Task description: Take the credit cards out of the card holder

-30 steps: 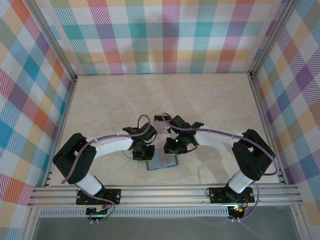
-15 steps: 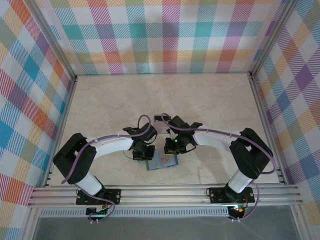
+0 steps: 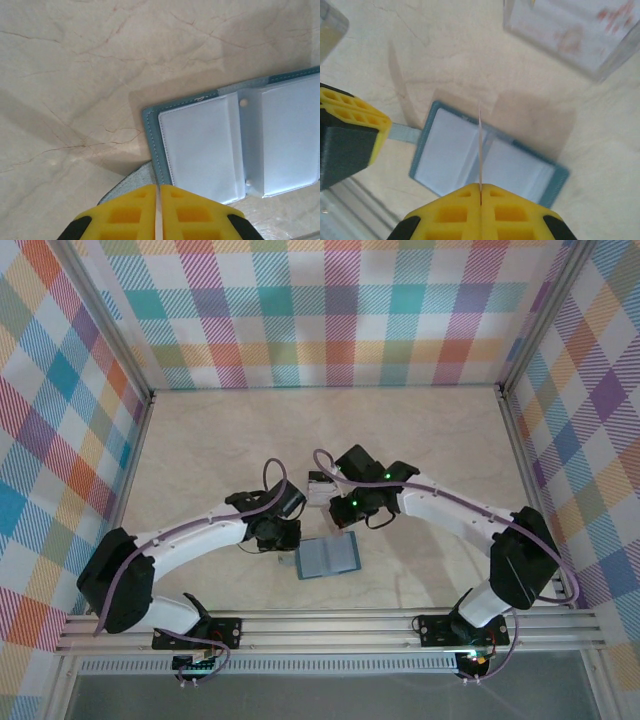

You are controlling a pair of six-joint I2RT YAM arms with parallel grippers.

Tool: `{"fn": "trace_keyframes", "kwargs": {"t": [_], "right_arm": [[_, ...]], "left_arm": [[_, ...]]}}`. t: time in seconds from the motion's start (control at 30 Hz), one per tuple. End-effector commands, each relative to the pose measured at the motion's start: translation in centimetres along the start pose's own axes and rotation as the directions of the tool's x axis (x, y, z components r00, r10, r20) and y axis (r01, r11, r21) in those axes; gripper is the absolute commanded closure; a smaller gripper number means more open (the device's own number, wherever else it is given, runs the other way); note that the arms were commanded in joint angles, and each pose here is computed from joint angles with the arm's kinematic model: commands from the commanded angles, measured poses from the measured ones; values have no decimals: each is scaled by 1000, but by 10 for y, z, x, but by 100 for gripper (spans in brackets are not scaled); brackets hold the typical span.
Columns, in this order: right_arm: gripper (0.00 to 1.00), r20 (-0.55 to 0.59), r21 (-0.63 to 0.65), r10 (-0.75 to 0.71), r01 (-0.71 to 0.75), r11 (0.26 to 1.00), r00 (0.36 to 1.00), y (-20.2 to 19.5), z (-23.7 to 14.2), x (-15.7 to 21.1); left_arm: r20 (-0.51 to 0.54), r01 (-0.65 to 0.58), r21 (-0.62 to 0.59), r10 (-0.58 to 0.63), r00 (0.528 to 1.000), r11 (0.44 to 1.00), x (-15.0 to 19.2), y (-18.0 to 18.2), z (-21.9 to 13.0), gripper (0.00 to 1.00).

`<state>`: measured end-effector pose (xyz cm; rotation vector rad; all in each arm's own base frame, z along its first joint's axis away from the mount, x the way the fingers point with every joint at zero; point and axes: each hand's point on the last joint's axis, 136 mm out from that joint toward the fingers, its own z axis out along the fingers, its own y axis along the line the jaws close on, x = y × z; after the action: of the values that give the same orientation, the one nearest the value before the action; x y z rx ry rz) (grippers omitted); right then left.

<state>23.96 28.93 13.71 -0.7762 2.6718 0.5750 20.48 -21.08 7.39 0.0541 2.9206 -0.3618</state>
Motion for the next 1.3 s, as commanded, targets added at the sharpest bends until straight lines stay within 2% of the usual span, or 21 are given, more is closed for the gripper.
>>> {"fn": "trace_keyframes", "kwargs": {"t": [0.0,0.1,0.17,0.27,0.37,0.53,0.77,1.27], "right_arm": [[96,-12,84,-285,285,955,958,-18,-16,-15],[98,-8,57,-494,494,868,869,-17,-20,-32],[98,-23,6,-624,625,781,781,-11,-18,-34],[98,-66,-40,-736,735,677,674,-13,-12,-36],[99,-87,-80,-777,774,629,623,-16,-9,-46],[100,-146,-148,-791,778,611,594,-26,1,-57],[99,-219,-175,-803,787,591,554,-43,17,-64],[96,-230,-221,-815,787,576,532,-47,48,-82]], "left_arm": [[33,35,-39,-34,999,999,-1,17,-10,89],[56,65,-30,-63,996,997,-2,27,-13,87],[58,84,-28,-82,995,996,-1,34,-14,85],[47,99,-31,-97,994,995,3,44,-13,84],[44,117,-41,-115,992,992,6,54,-13,84],[41,154,-40,-153,987,987,10,67,-11,83],[37,174,-42,-172,984,984,8,74,-9,83],[23,177,-39,-176,984,984,3,75,-6,83]]}}
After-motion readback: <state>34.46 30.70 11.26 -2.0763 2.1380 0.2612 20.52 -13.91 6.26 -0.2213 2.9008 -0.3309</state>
